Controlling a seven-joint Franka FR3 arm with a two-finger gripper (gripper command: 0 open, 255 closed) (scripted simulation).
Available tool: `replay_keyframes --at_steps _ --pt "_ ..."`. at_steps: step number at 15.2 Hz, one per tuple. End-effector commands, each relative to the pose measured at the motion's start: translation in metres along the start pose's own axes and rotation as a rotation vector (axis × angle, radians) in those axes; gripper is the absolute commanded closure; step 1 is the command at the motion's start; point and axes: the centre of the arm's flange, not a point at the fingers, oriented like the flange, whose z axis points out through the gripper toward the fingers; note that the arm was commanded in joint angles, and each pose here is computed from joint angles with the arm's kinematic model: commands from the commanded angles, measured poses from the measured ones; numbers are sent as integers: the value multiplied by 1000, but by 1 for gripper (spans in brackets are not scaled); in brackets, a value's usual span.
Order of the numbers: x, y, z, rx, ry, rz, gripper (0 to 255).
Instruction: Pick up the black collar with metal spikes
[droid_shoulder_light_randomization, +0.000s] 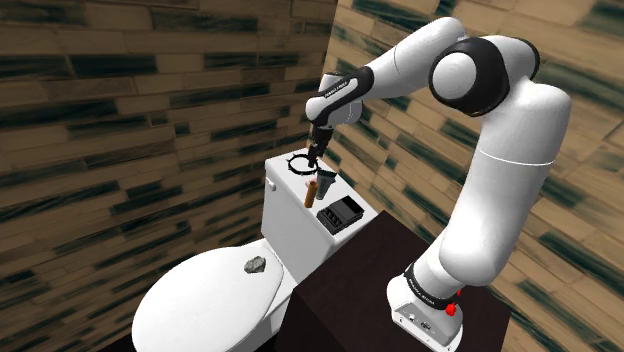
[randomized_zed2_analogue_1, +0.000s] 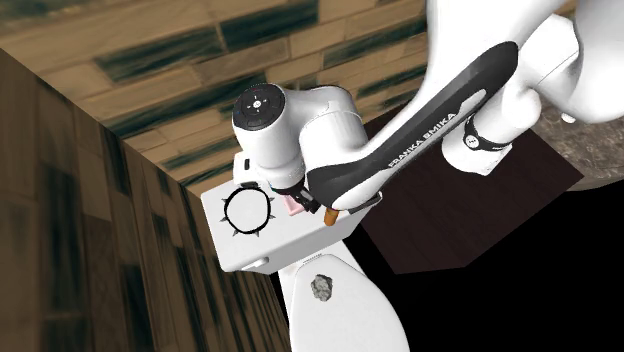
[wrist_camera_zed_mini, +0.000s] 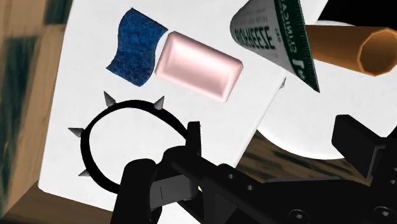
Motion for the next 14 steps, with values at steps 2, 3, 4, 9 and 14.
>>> replay_keyframes --at_steps 2,3,4,9,14 --pt "26 17 26 -2 4 -26 0" --pt "34 22 35 -3 6 -35 0" --pt "42 28 43 -4 7 -43 0" --pt "84 54 85 -7 14 -86 0" --pt "88 57 110 -8 14 -89 0"
